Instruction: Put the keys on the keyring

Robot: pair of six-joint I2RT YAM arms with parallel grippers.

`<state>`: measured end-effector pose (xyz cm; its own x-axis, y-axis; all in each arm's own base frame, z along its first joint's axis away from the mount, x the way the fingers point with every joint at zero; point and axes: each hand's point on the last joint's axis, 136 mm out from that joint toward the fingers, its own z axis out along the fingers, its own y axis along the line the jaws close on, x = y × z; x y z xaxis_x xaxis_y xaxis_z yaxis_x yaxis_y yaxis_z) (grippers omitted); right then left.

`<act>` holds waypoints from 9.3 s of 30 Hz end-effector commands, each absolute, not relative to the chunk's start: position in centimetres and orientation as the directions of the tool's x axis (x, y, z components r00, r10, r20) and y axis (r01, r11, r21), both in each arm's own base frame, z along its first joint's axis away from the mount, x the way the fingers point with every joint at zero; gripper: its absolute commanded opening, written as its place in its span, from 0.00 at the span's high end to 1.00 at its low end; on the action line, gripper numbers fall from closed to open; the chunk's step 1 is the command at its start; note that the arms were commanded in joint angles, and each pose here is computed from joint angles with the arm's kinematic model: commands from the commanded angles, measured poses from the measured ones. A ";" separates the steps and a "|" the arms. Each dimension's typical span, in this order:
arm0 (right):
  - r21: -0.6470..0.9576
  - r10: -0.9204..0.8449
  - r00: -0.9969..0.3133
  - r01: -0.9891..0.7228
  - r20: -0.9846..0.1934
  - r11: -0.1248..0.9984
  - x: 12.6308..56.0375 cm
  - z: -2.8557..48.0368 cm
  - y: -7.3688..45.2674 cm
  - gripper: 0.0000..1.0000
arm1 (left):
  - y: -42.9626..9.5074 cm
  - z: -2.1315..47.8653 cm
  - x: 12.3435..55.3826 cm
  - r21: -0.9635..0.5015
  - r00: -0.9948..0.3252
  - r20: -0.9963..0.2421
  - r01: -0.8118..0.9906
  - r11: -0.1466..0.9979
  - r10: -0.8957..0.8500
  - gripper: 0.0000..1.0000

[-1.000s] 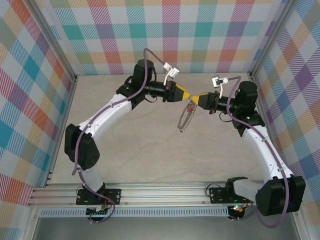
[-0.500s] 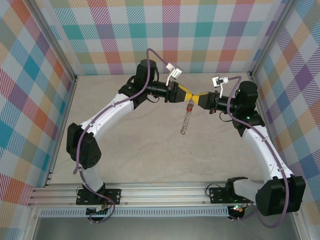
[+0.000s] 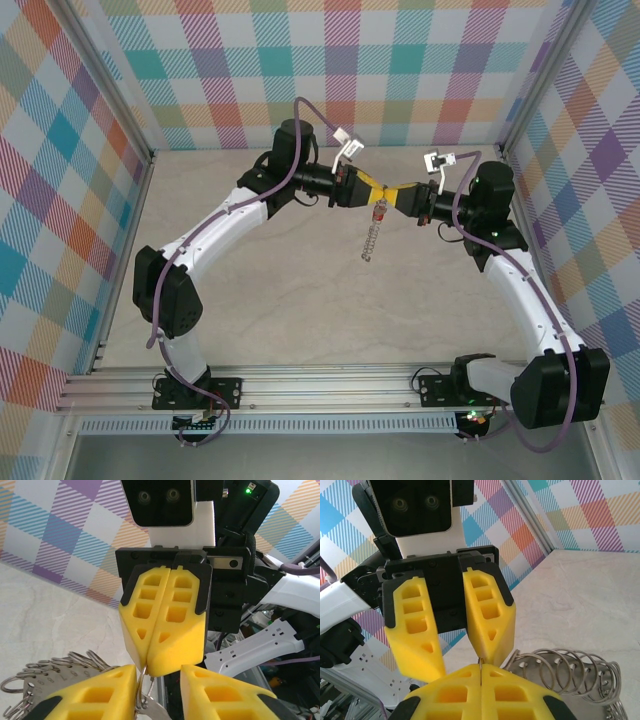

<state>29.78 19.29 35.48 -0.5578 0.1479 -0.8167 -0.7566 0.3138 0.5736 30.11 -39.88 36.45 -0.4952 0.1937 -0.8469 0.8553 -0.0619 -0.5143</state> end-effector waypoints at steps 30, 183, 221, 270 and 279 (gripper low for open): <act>0.535 0.163 -0.510 -0.790 -0.845 0.301 29.9 37.3 19.2 1.00 | -41.1 37.7 29.9 -0.498 -0.482 -0.863 0.862 -0.093 0.154 1.00; 0.601 0.123 -0.620 -0.663 -0.775 0.446 29.2 36.3 18.9 1.00 | -40.0 40.1 32.0 -0.444 -0.445 -0.895 0.893 0.078 0.001 1.00; 0.615 0.108 -0.655 -0.623 -0.748 0.484 31.6 35.3 19.0 1.00 | -39.4 38.1 33.6 -0.484 -0.491 -0.871 0.855 0.184 -0.013 0.66; 0.815 0.187 -0.920 -0.194 -0.345 0.546 39.3 11.7 18.6 1.00 | -31.5 32.6 40.1 -0.638 -0.613 -0.760 0.643 0.423 -0.215 0.56; 0.817 0.160 -0.953 -0.128 -0.259 0.562 35.7 7.8 19.2 1.00 | -31.6 31.8 40.4 -0.654 -0.631 -0.745 0.628 0.421 -0.216 0.56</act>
